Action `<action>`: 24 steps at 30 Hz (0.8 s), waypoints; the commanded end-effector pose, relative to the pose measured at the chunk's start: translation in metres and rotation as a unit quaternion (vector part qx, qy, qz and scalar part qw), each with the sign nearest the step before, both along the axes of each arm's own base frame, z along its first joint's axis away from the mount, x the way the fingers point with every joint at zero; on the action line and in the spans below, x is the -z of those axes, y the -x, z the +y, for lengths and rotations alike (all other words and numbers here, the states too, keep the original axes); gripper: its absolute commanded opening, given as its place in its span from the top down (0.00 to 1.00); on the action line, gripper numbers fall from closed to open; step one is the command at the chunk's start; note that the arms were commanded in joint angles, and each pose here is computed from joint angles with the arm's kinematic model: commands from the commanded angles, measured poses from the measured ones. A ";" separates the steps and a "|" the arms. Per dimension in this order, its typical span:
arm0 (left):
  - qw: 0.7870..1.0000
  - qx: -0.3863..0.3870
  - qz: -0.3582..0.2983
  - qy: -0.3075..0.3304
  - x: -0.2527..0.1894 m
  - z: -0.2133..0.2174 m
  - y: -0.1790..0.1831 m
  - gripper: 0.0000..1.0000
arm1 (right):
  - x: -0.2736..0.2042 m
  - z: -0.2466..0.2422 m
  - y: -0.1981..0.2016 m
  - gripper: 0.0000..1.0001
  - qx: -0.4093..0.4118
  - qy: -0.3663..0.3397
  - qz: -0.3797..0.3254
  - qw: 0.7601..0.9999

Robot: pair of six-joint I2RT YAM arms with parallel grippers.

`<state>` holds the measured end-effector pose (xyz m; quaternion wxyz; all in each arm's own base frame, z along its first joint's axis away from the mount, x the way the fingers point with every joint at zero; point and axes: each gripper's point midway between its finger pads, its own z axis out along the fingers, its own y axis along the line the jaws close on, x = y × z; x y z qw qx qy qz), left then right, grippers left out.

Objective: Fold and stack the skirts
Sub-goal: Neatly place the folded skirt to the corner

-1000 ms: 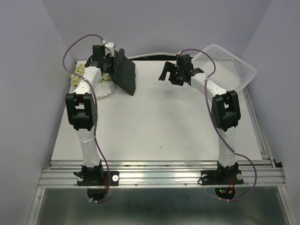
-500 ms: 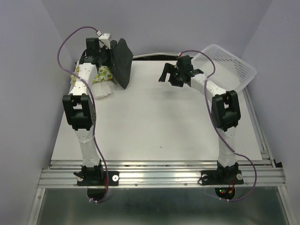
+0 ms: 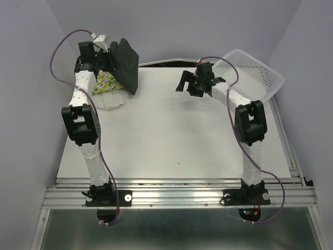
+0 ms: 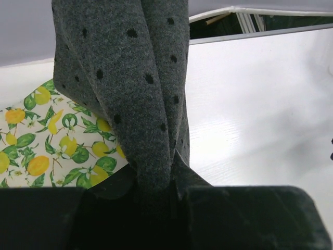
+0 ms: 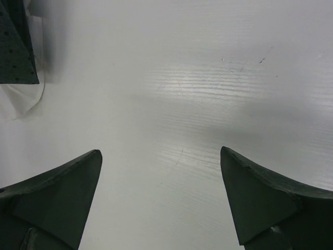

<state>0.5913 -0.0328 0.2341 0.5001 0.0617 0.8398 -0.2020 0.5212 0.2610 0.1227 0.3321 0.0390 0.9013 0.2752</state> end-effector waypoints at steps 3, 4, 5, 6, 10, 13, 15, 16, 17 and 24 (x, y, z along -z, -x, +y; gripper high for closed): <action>0.988 0.046 -0.143 0.036 -0.116 0.000 0.009 1.00 | -0.020 0.003 -0.007 0.00 -0.005 -0.014 -0.032 0.999; 0.988 0.046 -0.144 0.038 -0.117 0.004 0.009 1.00 | -0.020 0.002 -0.007 0.00 -0.006 -0.012 -0.033 0.999; 0.987 0.046 -0.147 0.040 -0.120 0.007 0.010 1.00 | -0.020 0.002 -0.007 0.00 -0.005 -0.012 -0.032 0.999; 0.987 0.047 -0.149 0.042 -0.121 0.008 0.010 1.00 | -0.020 0.002 -0.007 0.00 -0.005 -0.013 -0.034 0.999; 0.988 0.042 -0.142 0.050 -0.115 0.021 0.010 1.00 | -0.017 0.003 -0.005 0.00 -0.007 -0.016 -0.028 0.999; 0.990 0.030 -0.124 0.053 -0.096 0.036 0.010 1.00 | -0.016 0.004 -0.004 0.00 -0.009 -0.019 -0.027 0.999; 0.992 0.018 -0.111 0.055 -0.083 0.050 0.009 1.00 | -0.014 0.004 -0.003 0.00 -0.010 -0.019 -0.024 0.999; 0.993 0.013 -0.103 0.058 -0.074 0.056 0.007 1.00 | -0.015 0.004 -0.003 0.00 -0.010 -0.019 -0.026 0.999; 0.994 0.009 -0.095 0.060 -0.066 0.060 0.007 1.00 | -0.013 0.004 -0.003 0.00 -0.010 -0.019 -0.024 0.999; 0.997 -0.037 -0.055 0.044 -0.018 0.103 0.000 1.00 | -0.011 0.005 0.000 0.00 -0.016 -0.021 -0.022 0.999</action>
